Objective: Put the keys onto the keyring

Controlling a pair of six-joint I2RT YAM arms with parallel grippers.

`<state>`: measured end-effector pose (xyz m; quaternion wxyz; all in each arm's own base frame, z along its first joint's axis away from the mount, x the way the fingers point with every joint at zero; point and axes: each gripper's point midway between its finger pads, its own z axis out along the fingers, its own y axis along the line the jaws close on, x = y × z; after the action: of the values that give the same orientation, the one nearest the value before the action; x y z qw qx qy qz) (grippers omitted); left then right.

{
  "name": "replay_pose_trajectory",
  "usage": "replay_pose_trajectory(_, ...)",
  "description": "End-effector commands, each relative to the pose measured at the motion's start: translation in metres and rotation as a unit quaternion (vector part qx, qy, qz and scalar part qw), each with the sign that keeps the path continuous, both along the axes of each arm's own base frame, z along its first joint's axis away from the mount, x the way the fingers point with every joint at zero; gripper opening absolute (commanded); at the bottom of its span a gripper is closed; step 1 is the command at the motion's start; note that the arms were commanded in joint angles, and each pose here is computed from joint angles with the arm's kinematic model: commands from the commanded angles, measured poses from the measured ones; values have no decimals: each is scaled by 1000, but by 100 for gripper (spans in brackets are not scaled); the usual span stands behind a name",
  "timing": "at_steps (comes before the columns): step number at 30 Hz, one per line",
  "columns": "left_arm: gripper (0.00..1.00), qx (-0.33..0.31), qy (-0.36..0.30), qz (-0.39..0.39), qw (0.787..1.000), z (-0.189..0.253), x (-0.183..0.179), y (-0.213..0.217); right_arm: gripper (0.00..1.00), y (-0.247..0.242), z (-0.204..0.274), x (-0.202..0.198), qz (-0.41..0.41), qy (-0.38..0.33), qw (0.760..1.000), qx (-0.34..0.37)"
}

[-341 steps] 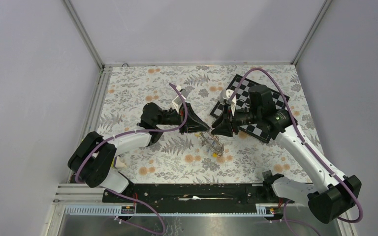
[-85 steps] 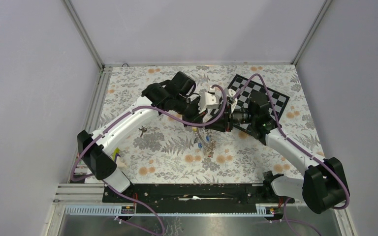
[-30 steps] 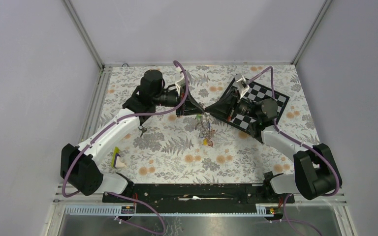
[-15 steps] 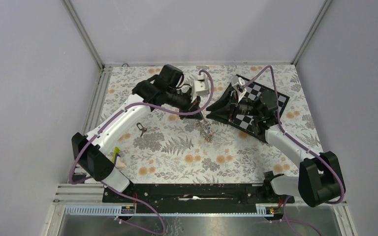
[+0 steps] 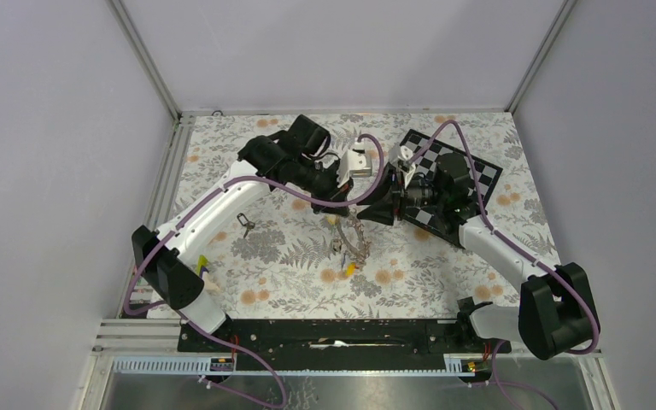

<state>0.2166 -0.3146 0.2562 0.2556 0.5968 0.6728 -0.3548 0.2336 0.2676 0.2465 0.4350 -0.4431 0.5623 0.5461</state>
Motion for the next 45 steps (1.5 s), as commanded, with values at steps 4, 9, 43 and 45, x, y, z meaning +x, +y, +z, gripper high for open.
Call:
replay_pose_trajectory(4,0,-32,-29,-22,999,23,0,-14,50,8,15,-8,23,-43,999,5)
replay_pose_trajectory(9,0,-31,-27,-25,999,21,-1,-14,42,10,15,-8,25,-41,999,5)
replay_pose_trajectory(43,28,-246,-46,22,968,56,6,-12,0,8,77,-2,-31,64,983,169)
replay_pose_trajectory(45,28,-251,-44,25,967,59,9,-13,0,7,76,-1,-33,67,983,170)
